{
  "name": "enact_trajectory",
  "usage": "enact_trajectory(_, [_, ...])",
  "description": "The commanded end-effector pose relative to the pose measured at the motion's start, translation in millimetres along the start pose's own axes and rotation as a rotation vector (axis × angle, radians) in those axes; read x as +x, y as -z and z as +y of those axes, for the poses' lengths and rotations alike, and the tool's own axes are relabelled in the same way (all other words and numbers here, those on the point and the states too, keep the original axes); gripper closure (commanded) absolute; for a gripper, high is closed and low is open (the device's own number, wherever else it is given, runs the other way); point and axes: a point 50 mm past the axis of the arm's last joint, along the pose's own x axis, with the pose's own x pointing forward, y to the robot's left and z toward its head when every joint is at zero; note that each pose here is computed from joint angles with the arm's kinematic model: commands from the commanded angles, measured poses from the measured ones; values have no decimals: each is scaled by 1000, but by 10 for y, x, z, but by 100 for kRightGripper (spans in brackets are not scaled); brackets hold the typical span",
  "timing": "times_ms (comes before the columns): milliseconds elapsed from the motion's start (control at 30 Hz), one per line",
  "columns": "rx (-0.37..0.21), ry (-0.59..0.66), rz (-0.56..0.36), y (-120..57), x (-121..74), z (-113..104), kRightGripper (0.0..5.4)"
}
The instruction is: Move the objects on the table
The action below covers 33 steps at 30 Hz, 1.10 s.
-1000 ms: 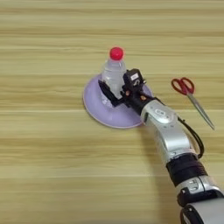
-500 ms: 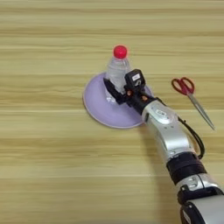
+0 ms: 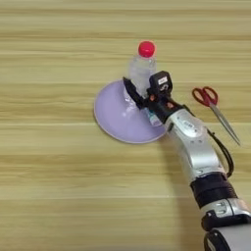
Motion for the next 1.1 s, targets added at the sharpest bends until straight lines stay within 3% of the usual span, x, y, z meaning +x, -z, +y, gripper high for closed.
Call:
enact_trajectory(33, [-59, 44, -182, -476, 126, -166, 226])
enact_trajectory(333, [-70, 104, -197, -554, 86, -318, 226])
enact_trajectory(567, [-125, 186, -186, -571, 57, -485, 226])
enact_trajectory(700, [-141, 254, -160, -548, 37, -626, 226])
enact_trajectory(1100, [-163, 337, -118, -488, 32, -779, 227])
